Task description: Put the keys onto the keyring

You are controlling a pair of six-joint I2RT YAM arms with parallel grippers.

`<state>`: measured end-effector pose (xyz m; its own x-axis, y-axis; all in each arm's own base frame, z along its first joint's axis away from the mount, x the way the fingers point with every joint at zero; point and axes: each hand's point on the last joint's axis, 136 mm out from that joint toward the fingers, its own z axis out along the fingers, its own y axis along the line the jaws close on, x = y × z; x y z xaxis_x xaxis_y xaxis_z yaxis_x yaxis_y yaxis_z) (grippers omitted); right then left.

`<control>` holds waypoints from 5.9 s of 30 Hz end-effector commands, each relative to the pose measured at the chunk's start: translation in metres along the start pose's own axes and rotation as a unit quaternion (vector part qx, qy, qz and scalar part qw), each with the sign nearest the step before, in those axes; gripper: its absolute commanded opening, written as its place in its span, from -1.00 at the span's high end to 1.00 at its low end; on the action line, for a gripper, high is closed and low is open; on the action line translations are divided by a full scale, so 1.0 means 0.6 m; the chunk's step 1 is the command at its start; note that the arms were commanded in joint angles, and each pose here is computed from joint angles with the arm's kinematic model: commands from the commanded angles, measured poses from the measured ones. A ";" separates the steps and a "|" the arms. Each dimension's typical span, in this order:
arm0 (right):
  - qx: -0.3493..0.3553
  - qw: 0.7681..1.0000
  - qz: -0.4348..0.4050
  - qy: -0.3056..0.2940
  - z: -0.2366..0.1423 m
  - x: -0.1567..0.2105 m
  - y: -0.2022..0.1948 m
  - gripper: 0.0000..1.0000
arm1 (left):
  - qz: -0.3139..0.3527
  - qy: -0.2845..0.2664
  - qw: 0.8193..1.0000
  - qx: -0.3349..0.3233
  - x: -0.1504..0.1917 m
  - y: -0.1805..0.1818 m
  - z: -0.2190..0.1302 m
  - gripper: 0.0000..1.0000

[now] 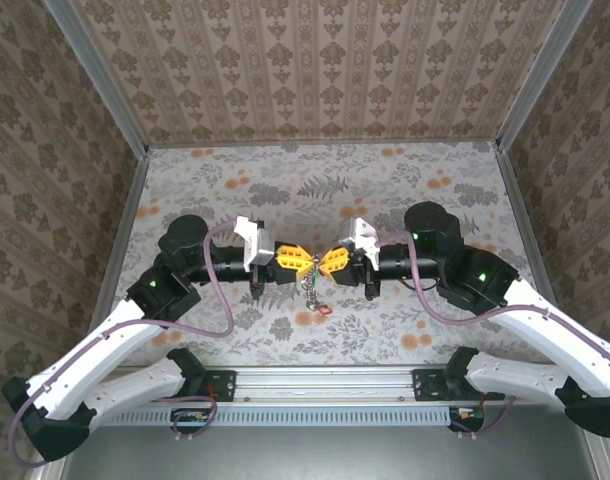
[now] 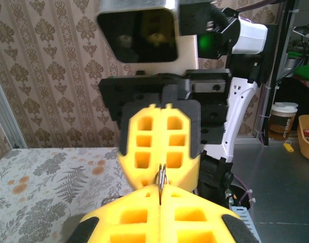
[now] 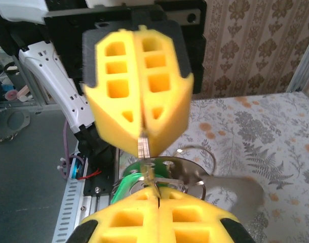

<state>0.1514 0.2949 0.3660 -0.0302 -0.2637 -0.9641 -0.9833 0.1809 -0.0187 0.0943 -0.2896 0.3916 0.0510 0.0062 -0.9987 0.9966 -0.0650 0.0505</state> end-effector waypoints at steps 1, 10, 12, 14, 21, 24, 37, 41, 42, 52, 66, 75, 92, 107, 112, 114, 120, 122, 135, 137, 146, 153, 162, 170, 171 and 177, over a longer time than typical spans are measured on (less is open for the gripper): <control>0.003 1.000 0.012 0.009 0.008 -0.004 -0.008 1.00 | 0.018 -0.025 0.999 0.019 -0.023 -0.018 -0.005 1.00; 0.018 1.000 0.015 0.015 0.003 -0.003 -0.015 0.93 | 0.018 -0.021 1.000 0.010 -0.017 -0.013 -0.005 1.00; 0.034 0.999 0.013 0.010 -0.007 -0.001 -0.018 0.64 | 0.018 -0.020 1.000 0.007 -0.017 -0.011 -0.006 1.00; 0.053 0.999 0.010 0.000 -0.024 0.003 -0.017 0.36 | 0.019 -0.018 1.000 0.004 -0.015 -0.010 -0.006 1.00; 0.067 0.996 -0.034 -0.040 -0.062 -0.012 0.001 0.10 | 0.015 -0.012 1.000 0.009 -0.013 -0.009 -0.004 1.00; 0.058 0.996 -0.044 -0.047 -0.053 -0.023 0.003 0.07 | 0.014 -0.012 1.000 0.008 -0.012 -0.008 -0.003 1.00; 0.018 0.995 -0.056 -0.079 -0.019 -0.045 0.009 0.32 | 0.011 -0.013 1.000 0.013 -0.012 -0.008 -0.001 1.00; 0.013 0.996 -0.053 -0.071 -0.013 -0.038 0.010 0.50 | 0.011 -0.013 1.000 0.013 -0.012 -0.008 -0.001 1.00; 0.012 0.996 -0.053 -0.070 -0.014 -0.038 0.010 0.51 | 0.012 -0.014 1.000 0.012 -0.013 -0.008 -0.002 1.00; 0.002 0.997 -0.047 -0.065 -0.012 -0.027 0.016 0.59 | 0.015 -0.023 1.000 0.014 -0.020 -0.011 -0.005 1.00; 0.014 0.997 -0.056 -0.053 -0.021 -0.027 0.014 1.00 | -0.006 0.075 0.997 -0.007 0.025 0.003 0.000 0.84; 0.018 0.999 -0.037 0.008 -0.013 -0.003 0.003 1.00 | 0.029 0.217 0.975 -0.047 0.058 0.012 -0.021 0.35; 0.009 0.997 -0.019 0.075 0.008 0.033 -0.006 1.00 | 0.028 0.222 0.974 -0.019 0.064 0.015 0.009 0.47; -0.019 0.998 -0.010 0.060 0.008 0.034 0.012 0.84 | 0.033 0.113 0.993 -0.004 0.017 -0.005 0.007 1.00; -0.031 0.998 -0.006 0.048 0.009 0.032 0.020 0.75 | 0.024 0.048 0.999 0.002 -0.004 -0.009 0.004 1.00; -0.034 0.998 -0.006 0.046 0.010 0.030 0.021 0.75 | 0.022 0.037 0.999 0.007 -0.006 -0.011 0.006 1.00; -0.032 0.999 -0.011 0.034 0.008 0.021 0.021 0.74 | 0.020 0.012 1.000 0.010 -0.010 -0.011 0.009 1.00; -0.033 0.999 -0.014 0.026 0.007 0.018 0.023 0.83 | 0.019 -0.001 1.000 0.010 -0.013 -0.011 0.008 1.00; -0.007 1.000 -0.016 0.013 -0.004 0.006 0.014 0.63 | 0.003 -0.049 0.999 0.004 -0.017 -0.001 0.010 1.00; 0.015 1.000 -0.021 0.001 -0.020 -0.002 0.010 0.46 | 0.005 -0.038 0.999 -0.002 -0.015 -0.001 0.006 1.00; 0.031 0.999 -0.033 -0.021 -0.023 -0.021 0.002 0.43 | 0.004 -0.018 1.000 -0.005 -0.006 0.000 0.003 1.00; 0.015 0.999 -0.026 -0.016 -0.008 -0.015 0.005 0.49 | 0.005 -0.023 1.000 -0.006 -0.008 -0.002 0.001 1.00; 0.008 1.000 -0.020 -0.008 0.000 -0.003 0.005 0.61 | 0.007 -0.032 0.999 -0.008 -0.013 0.000 0.002 1.00; 0.018 0.999 -0.032 0.003 -0.002 -0.002 -0.001 1.00 | -0.003 0.034 0.999 -0.022 0.008 0.010 0.006 1.00; 0.027 0.999 -0.033 0.010 -0.003 0.001 -0.006 1.00 | -0.004 0.061 0.998 -0.029 0.017 0.012 0.004 0.95; 0.045 0.996 -0.043 0.059 0.001 0.017 -0.022 1.00 | 0.006 0.218 0.974 -0.063 0.075 0.028 -0.006 0.53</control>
<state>0.1623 0.2931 0.3561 0.0080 -0.3456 -0.9383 -0.9693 0.2280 -0.0923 0.1104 -0.2989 0.3801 0.0374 0.2421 -0.9695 0.9983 0.0344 0.0471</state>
